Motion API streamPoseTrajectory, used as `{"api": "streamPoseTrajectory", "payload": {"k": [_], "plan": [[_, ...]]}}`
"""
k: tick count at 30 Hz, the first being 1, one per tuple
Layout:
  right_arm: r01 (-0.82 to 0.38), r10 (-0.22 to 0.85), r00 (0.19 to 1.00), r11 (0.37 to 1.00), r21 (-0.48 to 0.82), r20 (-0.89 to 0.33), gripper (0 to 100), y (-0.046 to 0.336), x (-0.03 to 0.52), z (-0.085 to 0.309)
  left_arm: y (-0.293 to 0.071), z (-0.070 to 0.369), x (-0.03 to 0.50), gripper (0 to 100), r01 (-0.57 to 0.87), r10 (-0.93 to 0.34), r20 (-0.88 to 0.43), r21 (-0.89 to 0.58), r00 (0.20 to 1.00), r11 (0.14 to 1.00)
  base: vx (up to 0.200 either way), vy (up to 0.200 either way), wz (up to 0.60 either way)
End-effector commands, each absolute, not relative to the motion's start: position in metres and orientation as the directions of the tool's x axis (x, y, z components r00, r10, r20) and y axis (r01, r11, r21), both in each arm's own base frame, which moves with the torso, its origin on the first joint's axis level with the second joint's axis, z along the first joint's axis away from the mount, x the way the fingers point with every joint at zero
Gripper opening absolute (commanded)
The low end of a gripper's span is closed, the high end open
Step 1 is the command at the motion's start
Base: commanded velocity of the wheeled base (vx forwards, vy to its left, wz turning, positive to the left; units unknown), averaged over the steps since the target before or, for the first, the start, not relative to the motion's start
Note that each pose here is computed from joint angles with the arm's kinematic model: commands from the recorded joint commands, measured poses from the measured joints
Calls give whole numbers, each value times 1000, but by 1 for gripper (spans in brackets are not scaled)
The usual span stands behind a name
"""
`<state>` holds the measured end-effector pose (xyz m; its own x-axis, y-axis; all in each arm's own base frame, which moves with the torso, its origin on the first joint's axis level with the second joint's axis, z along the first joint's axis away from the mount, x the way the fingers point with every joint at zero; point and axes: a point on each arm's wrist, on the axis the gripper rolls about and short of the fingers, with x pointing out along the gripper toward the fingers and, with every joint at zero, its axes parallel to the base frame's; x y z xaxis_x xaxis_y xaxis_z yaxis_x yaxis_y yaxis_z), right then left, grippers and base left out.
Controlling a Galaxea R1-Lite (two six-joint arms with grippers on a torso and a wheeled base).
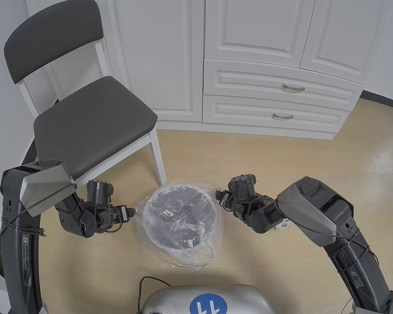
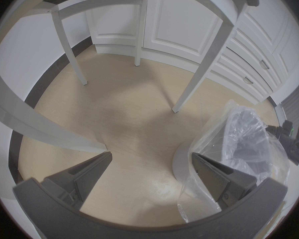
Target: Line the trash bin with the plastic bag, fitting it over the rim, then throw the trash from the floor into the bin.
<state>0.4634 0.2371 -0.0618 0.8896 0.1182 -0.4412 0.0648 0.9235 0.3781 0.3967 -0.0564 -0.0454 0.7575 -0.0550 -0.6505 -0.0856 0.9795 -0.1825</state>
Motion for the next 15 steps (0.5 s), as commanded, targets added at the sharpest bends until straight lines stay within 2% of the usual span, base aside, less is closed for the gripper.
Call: {"api": "streamPoseTrajectory", "payload": {"k": [1, 7, 15], "plan": [[51, 127, 894, 924, 379, -430, 100, 238, 456, -43, -52, -36, 387, 100, -59, -71, -655, -174, 752, 983, 0, 0, 0], [5, 152, 905, 931, 366, -398, 100, 240, 439, -14, -52, -31, 379, 100, -49, -81, -659, -176, 748, 983, 0, 0, 0], [-42, 162, 909, 952, 303, -383, 100, 234, 428, -6, -53, -25, 377, 100, -30, -86, -650, -164, 755, 986, 0, 0, 0]]}}
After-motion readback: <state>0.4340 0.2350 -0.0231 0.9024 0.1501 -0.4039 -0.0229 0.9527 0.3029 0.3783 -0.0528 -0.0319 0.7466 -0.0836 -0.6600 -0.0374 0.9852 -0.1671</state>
